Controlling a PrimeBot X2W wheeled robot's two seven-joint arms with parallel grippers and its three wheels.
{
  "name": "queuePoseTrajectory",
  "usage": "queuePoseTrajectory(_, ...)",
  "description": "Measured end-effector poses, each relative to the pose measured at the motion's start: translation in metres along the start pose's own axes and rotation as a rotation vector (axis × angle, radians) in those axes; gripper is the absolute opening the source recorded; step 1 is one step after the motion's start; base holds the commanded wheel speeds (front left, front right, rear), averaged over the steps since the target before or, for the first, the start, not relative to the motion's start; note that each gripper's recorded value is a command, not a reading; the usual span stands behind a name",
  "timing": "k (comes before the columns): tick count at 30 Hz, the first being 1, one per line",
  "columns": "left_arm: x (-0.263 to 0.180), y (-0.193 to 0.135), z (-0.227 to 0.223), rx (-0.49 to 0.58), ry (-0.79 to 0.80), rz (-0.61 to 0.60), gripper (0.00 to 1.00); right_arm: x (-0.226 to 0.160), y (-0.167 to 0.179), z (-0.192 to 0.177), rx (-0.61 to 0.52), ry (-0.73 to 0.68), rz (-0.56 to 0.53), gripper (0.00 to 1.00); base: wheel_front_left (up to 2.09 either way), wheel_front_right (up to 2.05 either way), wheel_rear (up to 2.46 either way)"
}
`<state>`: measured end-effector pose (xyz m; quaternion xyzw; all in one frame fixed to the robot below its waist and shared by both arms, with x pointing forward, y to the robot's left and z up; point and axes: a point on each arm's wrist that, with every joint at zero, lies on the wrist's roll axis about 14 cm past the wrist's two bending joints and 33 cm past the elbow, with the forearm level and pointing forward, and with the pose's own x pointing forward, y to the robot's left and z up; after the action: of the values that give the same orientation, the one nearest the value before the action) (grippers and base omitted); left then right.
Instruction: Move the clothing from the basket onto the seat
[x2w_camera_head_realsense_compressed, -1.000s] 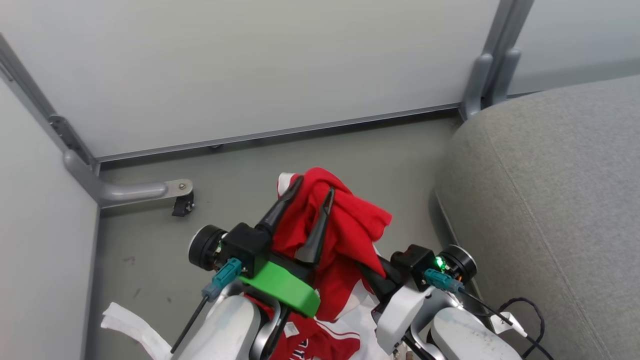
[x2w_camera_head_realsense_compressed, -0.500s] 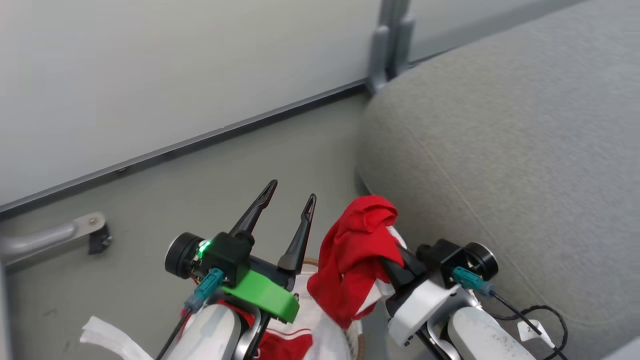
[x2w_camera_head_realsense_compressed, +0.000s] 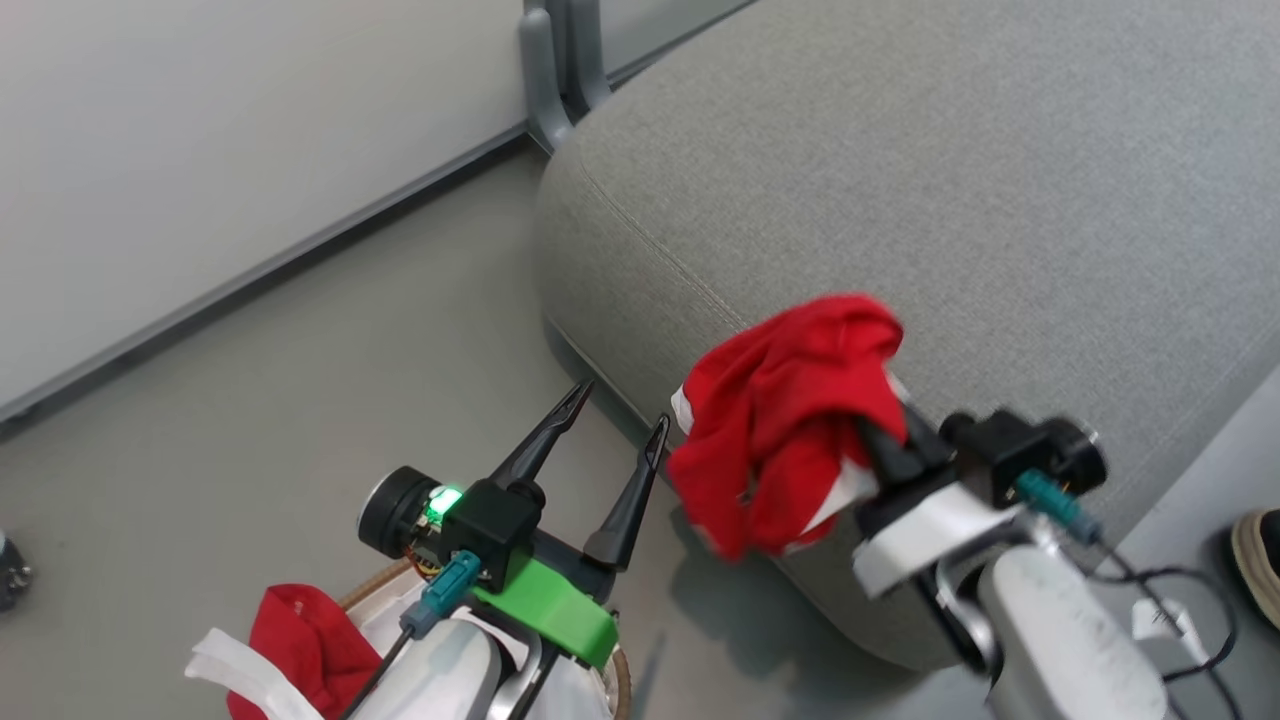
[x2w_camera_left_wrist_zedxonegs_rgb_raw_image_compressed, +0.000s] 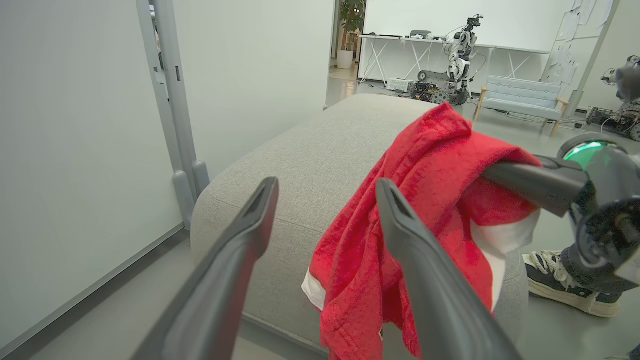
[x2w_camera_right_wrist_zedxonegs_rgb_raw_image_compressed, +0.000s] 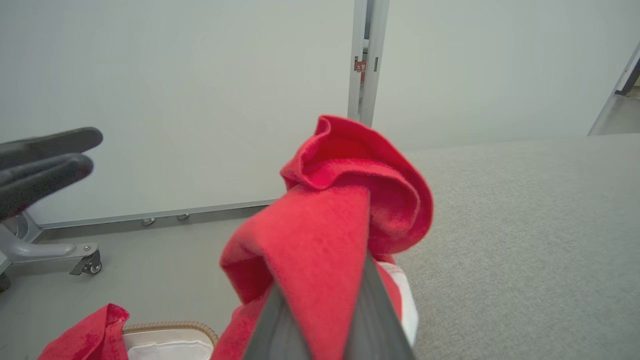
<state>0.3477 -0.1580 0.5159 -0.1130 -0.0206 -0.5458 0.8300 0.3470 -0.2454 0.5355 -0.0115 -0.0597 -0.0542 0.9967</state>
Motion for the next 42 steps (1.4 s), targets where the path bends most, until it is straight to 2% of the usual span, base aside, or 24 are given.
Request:
queuePoseTrajectory(9,-0.003,0.032,-0.036,-0.029,0.061,-0.006,1.00,0.066,-0.055,0.063,-0.288,-0.120,-0.018,0.00,0.00,0.00,0.00)
queuePoseTrajectory(14,-0.006,0.052,-0.058,-0.041,0.088,-0.008,1.00,0.110,-0.091,0.100,-0.405,-0.179,-0.077,0.00,0.00,0.00,0.00)
queuePoseTrajectory(19,-0.010,0.069,-0.075,-0.057,0.101,-0.006,1.00,0.150,-0.111,0.107,-0.484,-0.175,-0.116,0.00,0.00,0.00,0.00)
queuePoseTrajectory(23,-0.014,0.085,-0.089,-0.070,0.113,0.011,1.00,0.178,-0.123,0.079,-0.508,-0.097,-0.135,0.00,0.00,0.00,0.00)
queuePoseTrajectory(28,-0.028,0.105,-0.106,-0.093,0.142,0.058,1.00,0.190,-0.135,0.003,-0.475,0.087,-0.171,0.00,0.00,0.00,0.00)
queuePoseTrajectory(31,-0.039,0.118,-0.116,-0.111,0.163,0.106,1.00,0.180,-0.142,-0.048,-0.442,0.212,-0.198,0.02,0.00,0.00,0.00)
queuePoseTrajectory(34,-0.049,0.128,-0.123,-0.118,0.181,0.146,1.00,0.152,-0.149,-0.100,-0.411,0.349,-0.230,0.24,0.00,0.00,0.00)
queuePoseTrajectory(36,-0.054,0.132,-0.126,-0.120,0.193,0.165,1.00,0.133,-0.154,-0.121,-0.384,0.407,-0.261,0.49,0.00,0.00,0.00)
queuePoseTrajectory(37,-0.057,0.134,-0.126,-0.119,0.196,0.175,1.00,0.125,-0.156,-0.129,-0.377,0.429,-0.273,0.95,0.00,0.00,0.00)
queuePoseTrajectory(38,-0.058,0.136,-0.126,-0.118,0.197,0.183,1.00,0.116,-0.157,-0.136,-0.367,0.449,-0.286,1.00,0.00,0.00,0.00)
queuePoseTrajectory(42,-0.058,0.137,-0.117,-0.112,0.186,0.205,1.00,0.080,-0.163,-0.145,-0.326,0.484,-0.347,1.00,0.00,0.00,0.00)
